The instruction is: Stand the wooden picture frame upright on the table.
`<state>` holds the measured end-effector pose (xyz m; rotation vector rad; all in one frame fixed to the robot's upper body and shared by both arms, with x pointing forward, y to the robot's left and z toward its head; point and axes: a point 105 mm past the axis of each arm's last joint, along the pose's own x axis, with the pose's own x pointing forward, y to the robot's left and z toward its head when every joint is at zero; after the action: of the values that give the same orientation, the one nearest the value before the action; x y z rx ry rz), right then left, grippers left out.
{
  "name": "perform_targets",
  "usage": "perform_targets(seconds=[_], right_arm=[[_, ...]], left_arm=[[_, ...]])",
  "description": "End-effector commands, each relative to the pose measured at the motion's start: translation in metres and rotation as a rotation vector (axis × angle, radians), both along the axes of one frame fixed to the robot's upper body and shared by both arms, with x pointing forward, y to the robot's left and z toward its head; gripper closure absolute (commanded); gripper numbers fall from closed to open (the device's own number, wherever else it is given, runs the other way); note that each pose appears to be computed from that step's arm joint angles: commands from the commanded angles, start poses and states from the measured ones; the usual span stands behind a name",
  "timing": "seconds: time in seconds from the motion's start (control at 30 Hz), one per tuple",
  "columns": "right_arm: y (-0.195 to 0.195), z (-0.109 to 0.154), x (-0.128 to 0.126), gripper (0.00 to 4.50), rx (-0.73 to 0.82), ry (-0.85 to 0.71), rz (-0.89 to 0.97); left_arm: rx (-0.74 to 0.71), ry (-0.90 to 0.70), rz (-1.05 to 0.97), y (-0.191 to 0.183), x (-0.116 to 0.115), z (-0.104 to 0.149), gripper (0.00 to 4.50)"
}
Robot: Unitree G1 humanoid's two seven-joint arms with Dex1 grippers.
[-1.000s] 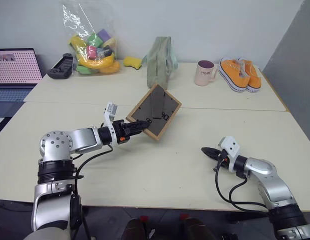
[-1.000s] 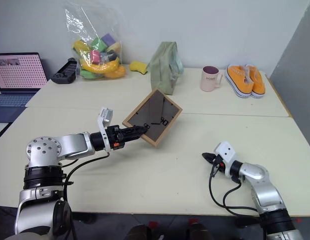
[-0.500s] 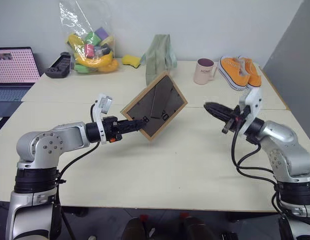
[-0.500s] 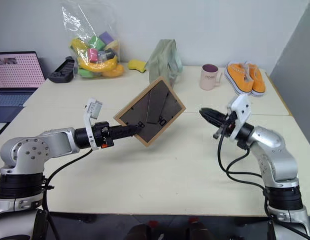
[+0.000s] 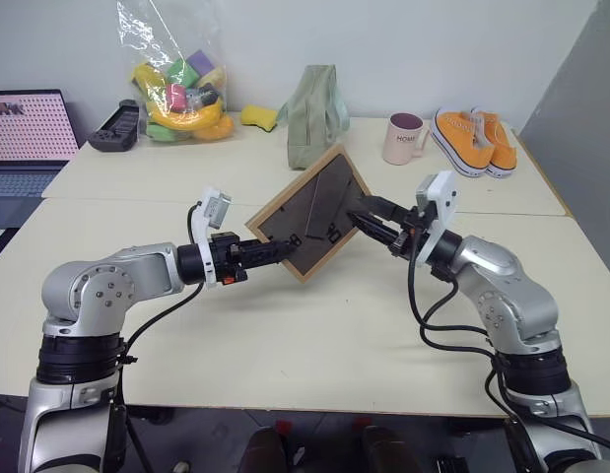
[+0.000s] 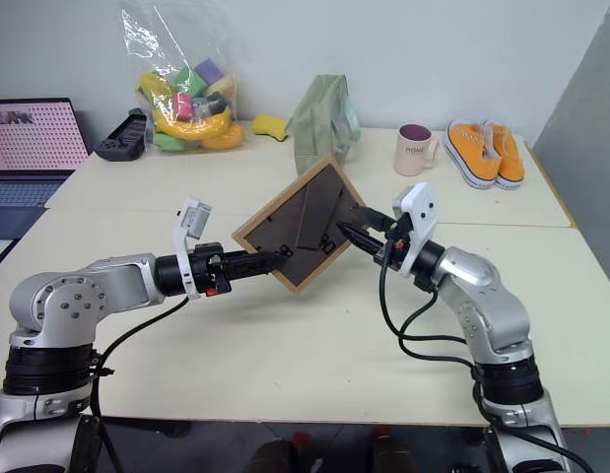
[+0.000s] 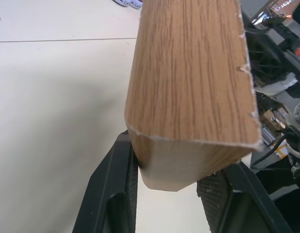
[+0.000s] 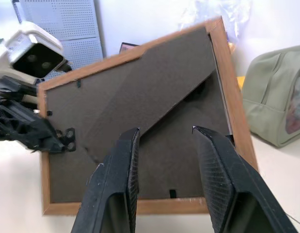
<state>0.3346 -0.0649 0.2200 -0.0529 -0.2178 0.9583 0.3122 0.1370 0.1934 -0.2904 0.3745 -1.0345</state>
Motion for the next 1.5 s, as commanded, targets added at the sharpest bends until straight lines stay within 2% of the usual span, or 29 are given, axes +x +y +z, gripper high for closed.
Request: perform_targets(seconds=[0.03, 0.3, 0.57, 0.73, 0.93, 1.03, 1.13, 1.3, 1.43, 1.5], right_arm=[[0.008, 0.016, -0.001, 2.68, 0.013, -0.077, 0.014], [0.016, 0.018, 0.002, 2.68, 0.014, -0.084, 0.029], [0.020, 0.038, -0.022, 2.68, 0.047, -0.131, 0.061], [0.014, 0.036, -0.030, 2.68, 0.045, -0.120, 0.041], [0.007, 0.029, -0.024, 2.68, 0.025, -0.111, -0.009], [0.001, 0.020, -0.013, 2.68, -0.035, -0.123, -0.058], [-0.019, 0.001, 0.003, 2.68, -0.177, -0.124, -0.133], [-0.053, -0.008, 0.002, 2.68, -0.390, -0.239, -0.175], [-0.076, -0.009, -0.002, 2.68, -0.527, -0.367, -0.214], [-0.085, -0.014, -0.007, 2.68, -0.706, -0.556, -0.212]], left_arm=[[-0.014, -0.072, -0.050, -0.010, -0.006, 0.016, 3.10], [-0.018, -0.063, -0.052, -0.010, -0.005, 0.014, 3.10], [-0.005, -0.040, 0.008, -0.002, 0.013, 0.004, 3.10], [0.001, -0.046, 0.028, 0.001, 0.023, 0.006, 3.10], [-0.023, -0.048, 0.023, -0.002, 0.029, 0.014, 3.10], [-0.054, -0.031, 0.012, -0.006, 0.028, 0.019, 3.10], [-0.075, -0.018, -0.001, -0.009, 0.023, 0.024, 3.10], [-0.090, 0.001, 0.026, -0.005, 0.023, 0.026, 3.10], [-0.097, 0.016, 0.051, -0.001, 0.023, 0.026, 3.10], [-0.125, 0.040, 0.069, 0.002, 0.025, 0.028, 3.10]])
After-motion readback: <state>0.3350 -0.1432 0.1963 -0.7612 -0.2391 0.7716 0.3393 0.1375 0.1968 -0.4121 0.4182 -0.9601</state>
